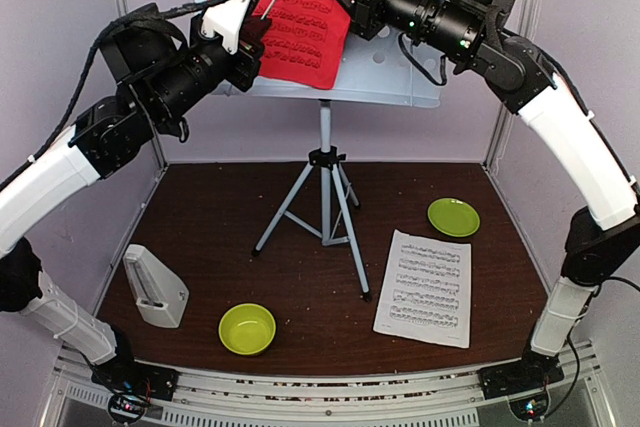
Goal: Set up the instrument practice props
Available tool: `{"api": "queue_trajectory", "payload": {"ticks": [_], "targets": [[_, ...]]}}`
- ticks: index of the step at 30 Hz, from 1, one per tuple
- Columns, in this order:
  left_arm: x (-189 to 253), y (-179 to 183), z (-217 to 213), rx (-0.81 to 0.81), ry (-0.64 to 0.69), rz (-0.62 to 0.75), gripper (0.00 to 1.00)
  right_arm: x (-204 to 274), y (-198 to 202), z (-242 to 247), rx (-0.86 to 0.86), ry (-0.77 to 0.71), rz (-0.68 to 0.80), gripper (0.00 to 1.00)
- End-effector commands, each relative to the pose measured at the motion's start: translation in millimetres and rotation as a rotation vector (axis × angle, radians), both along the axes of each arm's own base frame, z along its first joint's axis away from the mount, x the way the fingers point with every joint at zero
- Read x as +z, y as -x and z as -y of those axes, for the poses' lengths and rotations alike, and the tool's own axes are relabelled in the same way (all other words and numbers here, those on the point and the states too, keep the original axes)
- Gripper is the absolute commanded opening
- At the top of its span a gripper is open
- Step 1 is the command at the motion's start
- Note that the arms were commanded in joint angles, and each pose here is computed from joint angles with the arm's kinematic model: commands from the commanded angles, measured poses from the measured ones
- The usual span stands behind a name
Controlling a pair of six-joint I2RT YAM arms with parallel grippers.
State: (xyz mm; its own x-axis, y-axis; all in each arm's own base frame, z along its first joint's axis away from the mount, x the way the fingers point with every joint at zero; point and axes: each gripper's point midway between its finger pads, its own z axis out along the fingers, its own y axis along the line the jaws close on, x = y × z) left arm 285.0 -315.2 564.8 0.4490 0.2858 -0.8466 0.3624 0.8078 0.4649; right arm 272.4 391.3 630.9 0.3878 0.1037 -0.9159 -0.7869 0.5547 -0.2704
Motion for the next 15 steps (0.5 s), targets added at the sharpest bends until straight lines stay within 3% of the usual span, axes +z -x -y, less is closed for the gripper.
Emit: {"api": "queue_trajectory", "payload": {"ticks": [1,3,5,9,15], "targets": [[9.6,9.1,4.7,-0.066,0.035,0.026,0.00,15.9,8.6,-3.0,0.036,-0.042,0.058,0.00],[8.8,8.1,4.9,-0.065,0.034,0.024,0.00,12.7,6.7,-6.2,0.036,-0.036,0.055,0.01],[8.2,6.5,5.1,-0.066,0.035,0.022,0.00,9.3,2.7,-8.5,0.026,-0.030,0.053,0.14],[6.5,5.7,6.1,-0.070,0.032,0.020,0.00,11.2,1.8,-10.4,0.034,-0.051,0.051,0.26],[6.6,5.4,4.5,-0.067,0.033,0.019,0.00,10.8,1.3,-12.7,0.042,-0.063,0.036,0.29]]}}
